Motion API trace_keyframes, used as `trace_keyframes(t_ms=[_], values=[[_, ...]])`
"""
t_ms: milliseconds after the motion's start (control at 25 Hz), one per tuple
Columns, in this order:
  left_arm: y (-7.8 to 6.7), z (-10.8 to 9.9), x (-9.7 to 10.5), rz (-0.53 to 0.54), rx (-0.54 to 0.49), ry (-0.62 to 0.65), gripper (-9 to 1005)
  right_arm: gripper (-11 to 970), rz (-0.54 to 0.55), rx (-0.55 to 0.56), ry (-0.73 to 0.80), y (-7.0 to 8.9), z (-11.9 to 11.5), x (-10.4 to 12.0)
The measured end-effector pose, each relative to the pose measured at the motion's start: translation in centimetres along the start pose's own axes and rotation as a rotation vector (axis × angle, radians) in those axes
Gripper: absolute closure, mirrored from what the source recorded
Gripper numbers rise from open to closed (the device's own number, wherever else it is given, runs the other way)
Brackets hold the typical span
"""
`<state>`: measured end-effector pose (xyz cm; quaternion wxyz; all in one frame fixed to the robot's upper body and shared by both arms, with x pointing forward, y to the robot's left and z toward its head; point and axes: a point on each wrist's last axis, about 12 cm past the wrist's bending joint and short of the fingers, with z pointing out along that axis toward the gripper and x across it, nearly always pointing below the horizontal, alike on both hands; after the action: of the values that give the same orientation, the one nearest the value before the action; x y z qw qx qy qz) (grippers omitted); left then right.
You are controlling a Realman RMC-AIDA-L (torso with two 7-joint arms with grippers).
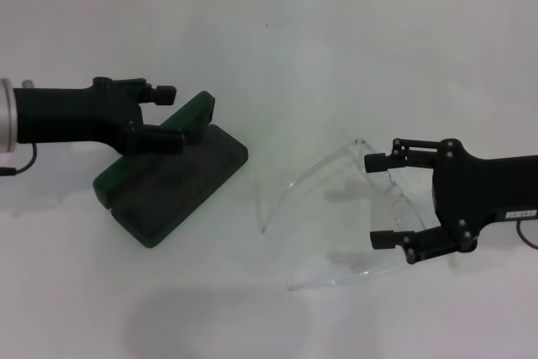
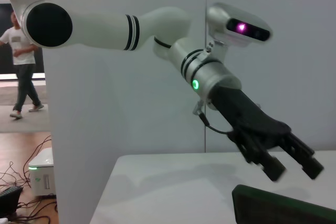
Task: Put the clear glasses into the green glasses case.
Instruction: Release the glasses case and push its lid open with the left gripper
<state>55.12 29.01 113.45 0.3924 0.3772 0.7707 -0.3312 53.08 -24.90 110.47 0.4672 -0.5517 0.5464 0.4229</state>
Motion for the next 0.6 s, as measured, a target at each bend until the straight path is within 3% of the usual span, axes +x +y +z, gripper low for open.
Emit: trace_keyframes(t_ms=[240, 600], values=[[1.2, 0.7, 0.4, -0.074, -0.107, 0.134, 128, 74, -0.001, 0.005, 0.000, -0.1, -0.1, 0.0], [1.5, 1.3, 1.1, -0.083, -0.153, 0.215, 129, 74, -0.013, -0.001, 0.004, -0.3, 0.0, -0.3]])
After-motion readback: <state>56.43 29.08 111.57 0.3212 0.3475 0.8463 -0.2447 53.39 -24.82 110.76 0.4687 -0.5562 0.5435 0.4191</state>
